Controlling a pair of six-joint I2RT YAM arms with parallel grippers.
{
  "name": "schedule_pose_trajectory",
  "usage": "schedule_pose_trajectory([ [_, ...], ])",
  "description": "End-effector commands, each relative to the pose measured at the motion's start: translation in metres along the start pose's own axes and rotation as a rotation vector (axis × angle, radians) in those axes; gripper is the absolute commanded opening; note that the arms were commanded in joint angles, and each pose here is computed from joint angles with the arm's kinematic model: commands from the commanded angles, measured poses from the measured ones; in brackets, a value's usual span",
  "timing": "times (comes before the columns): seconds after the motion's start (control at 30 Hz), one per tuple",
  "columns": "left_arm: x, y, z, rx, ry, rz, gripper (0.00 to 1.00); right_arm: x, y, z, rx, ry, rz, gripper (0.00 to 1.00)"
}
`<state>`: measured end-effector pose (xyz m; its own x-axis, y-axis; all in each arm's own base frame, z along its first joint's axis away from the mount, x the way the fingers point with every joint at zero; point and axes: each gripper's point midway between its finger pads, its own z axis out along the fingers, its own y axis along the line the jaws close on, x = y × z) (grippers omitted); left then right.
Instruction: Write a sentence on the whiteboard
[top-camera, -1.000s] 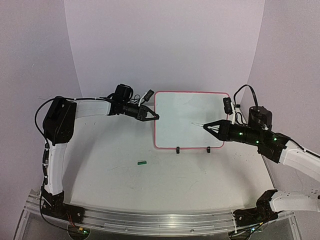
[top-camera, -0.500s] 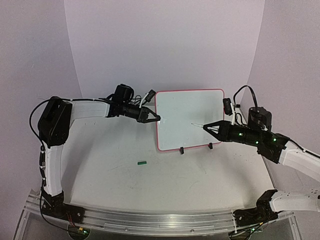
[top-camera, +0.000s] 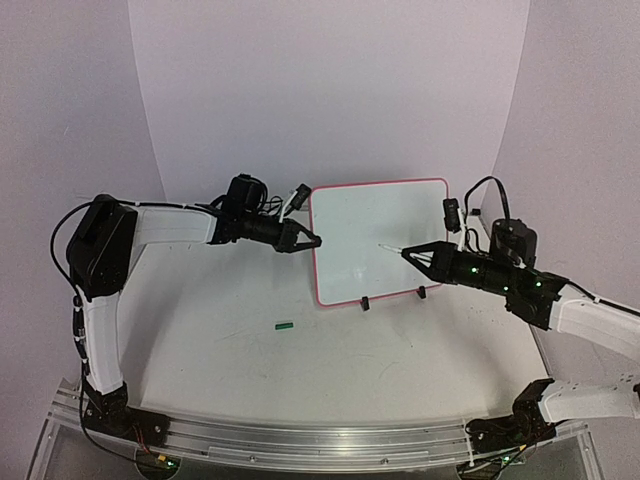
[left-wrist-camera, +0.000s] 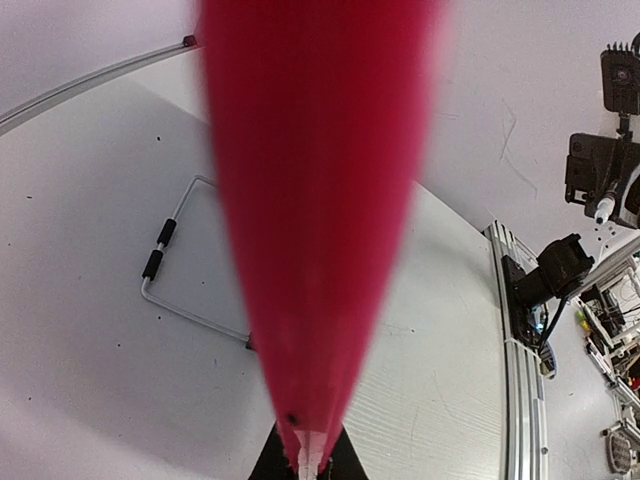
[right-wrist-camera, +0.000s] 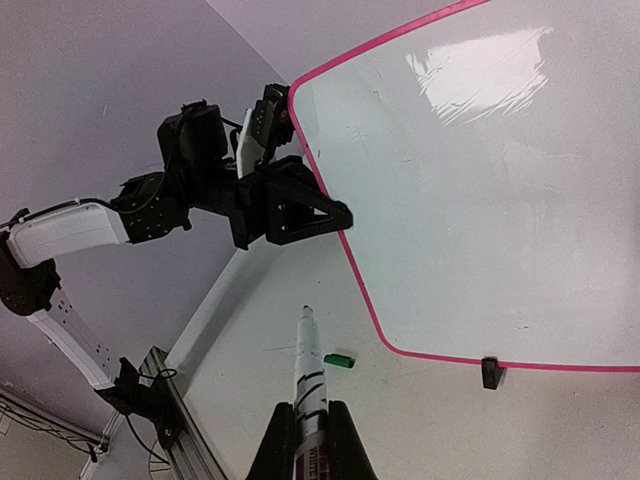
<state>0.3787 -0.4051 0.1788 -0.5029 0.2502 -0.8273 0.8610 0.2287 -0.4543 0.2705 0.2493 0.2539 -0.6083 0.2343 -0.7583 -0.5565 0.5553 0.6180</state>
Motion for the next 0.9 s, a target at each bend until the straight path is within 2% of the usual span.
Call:
schedule_pose_trajectory([
  [0.0,0.000,-0.021,-0.003,0.012,0.046,-0.048,0.00,-0.018,0.013,0.003,-0.057,-0.065,-0.018,0.00],
  [0.37,0.012,-0.007,0.003,-0.024,0.048,-0.039,0.00,-0.026,0.014,0.010,-0.058,-0.092,-0.016,0.00],
  [0.87,0.022,0.002,0.017,-0.014,0.044,-0.068,0.00,-0.012,0.026,0.038,-0.072,-0.045,-0.026,0.00],
])
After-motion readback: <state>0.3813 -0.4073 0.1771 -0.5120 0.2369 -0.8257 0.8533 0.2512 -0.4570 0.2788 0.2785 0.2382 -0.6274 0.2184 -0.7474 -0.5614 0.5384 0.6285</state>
